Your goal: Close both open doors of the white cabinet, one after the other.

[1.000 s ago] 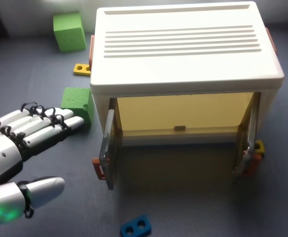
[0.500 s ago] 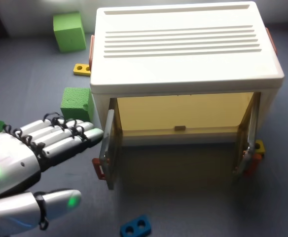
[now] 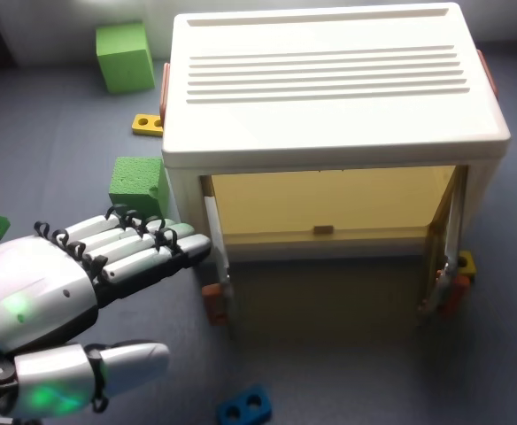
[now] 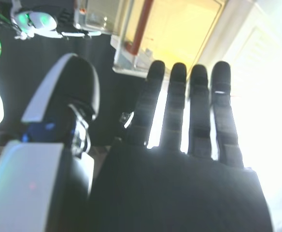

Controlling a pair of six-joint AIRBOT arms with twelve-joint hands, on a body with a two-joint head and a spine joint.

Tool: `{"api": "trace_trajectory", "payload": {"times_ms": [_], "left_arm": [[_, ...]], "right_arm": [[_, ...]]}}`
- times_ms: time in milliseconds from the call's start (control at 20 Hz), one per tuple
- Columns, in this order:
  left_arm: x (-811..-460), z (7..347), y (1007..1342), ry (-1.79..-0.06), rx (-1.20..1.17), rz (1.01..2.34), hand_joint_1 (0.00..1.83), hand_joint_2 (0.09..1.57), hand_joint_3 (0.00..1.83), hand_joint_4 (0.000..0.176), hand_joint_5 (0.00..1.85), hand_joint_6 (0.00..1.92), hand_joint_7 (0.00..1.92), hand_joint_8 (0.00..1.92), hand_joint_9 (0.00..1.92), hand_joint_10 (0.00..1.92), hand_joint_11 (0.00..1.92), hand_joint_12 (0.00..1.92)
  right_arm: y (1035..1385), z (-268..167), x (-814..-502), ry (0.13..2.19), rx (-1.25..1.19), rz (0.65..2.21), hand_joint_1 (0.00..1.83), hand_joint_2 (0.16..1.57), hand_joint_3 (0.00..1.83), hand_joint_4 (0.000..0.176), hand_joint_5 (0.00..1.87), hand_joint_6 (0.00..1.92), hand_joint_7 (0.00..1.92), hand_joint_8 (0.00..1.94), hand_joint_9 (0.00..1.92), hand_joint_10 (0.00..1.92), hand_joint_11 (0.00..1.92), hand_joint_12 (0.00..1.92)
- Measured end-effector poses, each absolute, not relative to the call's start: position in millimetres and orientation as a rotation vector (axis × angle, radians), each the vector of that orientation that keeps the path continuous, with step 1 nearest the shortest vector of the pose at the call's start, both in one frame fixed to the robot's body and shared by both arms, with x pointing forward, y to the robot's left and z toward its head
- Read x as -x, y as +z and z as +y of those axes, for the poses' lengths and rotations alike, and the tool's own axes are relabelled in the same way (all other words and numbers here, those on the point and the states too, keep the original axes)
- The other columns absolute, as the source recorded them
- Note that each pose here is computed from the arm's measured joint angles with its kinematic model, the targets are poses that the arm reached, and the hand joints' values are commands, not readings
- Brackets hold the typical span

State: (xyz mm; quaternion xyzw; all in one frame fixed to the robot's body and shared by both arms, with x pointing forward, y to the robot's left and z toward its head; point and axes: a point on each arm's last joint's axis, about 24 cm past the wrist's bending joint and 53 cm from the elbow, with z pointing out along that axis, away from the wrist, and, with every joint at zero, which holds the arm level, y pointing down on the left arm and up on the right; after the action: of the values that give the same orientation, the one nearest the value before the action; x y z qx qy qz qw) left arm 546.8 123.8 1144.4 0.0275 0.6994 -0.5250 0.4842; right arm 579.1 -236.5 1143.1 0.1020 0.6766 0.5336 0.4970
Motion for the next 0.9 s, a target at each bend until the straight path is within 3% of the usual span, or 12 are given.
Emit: {"api": "trace_trajectory", "payload": {"times_ms": [150,200,250,350,450,550,800,850,900], "left_arm": [[-545.6,112.9,1146.4,-1.318,-0.087,1.696,0.00,1.43,0.00,0.000,0.03,0.00,0.04,0.00,0.07,0.00,0.00,0.40],[-544.2,108.2,1148.2,-1.330,-0.112,1.690,0.00,1.42,0.00,0.000,0.03,0.00,0.03,0.00,0.06,0.00,0.00,0.36],[-542.3,104.2,1149.5,-1.341,-0.128,1.686,0.00,1.42,0.00,0.000,0.05,0.01,0.04,0.01,0.06,0.00,0.00,0.32],[-541.8,100.3,1150.4,-1.357,-0.138,1.682,0.00,1.42,0.00,0.000,0.07,0.01,0.03,0.01,0.05,0.01,0.00,0.23],[-543.2,98.4,1151.9,-1.362,-0.139,1.677,0.00,1.42,0.00,0.000,0.11,0.01,0.06,0.00,0.06,0.00,0.00,0.27],[-544.7,98.7,1152.7,-1.363,-0.137,1.673,0.00,1.42,0.00,0.000,0.07,0.00,0.02,0.00,0.01,0.00,0.00,0.16],[-545.6,84.7,1153.9,-1.392,-0.167,1.659,0.00,1.43,0.00,0.000,0.04,0.00,0.02,0.00,0.03,0.00,0.00,0.17],[-547.4,81.9,1154.0,-1.397,-0.173,1.656,0.00,1.44,0.00,0.000,0.06,0.00,0.04,0.00,0.06,0.00,0.00,0.22],[-548.7,80.3,1155.1,-1.400,-0.169,1.653,0.00,1.45,0.00,0.000,0.08,0.00,0.07,0.00,0.11,0.00,0.00,0.31]], "right_arm": [[1143.2,-236.6,-579.2,1.293,-0.248,1.638,0.00,1.39,0.00,0.018,0.09,0.00,0.09,0.01,0.09,0.01,0.15,0.01],[1143.0,-236.7,-579.2,1.292,-0.249,1.638,0.00,1.40,0.00,0.002,0.09,0.00,0.07,0.00,0.08,0.01,0.13,0.01],[1143.2,-236.5,-579.1,1.293,-0.248,1.638,0.00,1.41,0.00,0.000,0.08,0.00,0.07,0.00,0.07,0.00,0.12,0.00],[1142.9,-236.6,-579.2,1.292,-0.249,1.639,0.00,1.40,0.00,0.000,0.09,0.00,0.09,0.01,0.08,0.00,0.14,0.01],[1142.9,-236.4,-579.1,1.293,-0.247,1.638,0.00,1.40,0.00,0.000,0.09,0.00,0.08,0.00,0.07,0.00,0.14,0.01],[1142.8,-236.4,-579.1,1.294,-0.249,1.638,0.00,1.40,0.00,0.000,0.08,0.00,0.07,0.00,0.07,0.00,0.14,0.01],[1142.0,-236.7,-579.5,1.291,-0.247,1.641,0.00,1.40,0.00,0.005,0.08,0.00,0.09,0.00,0.08,0.01,0.14,0.01],[1141.9,-237.2,-580.0,1.290,-0.249,1.640,0.00,1.40,0.00,0.009,0.09,0.00,0.08,0.00,0.07,0.00,0.13,0.00],[1141.8,-237.0,-579.9,1.290,-0.248,1.641,0.00,1.40,0.00,0.001,0.09,0.00,0.09,0.00,0.08,0.00,0.13,0.00]]}}
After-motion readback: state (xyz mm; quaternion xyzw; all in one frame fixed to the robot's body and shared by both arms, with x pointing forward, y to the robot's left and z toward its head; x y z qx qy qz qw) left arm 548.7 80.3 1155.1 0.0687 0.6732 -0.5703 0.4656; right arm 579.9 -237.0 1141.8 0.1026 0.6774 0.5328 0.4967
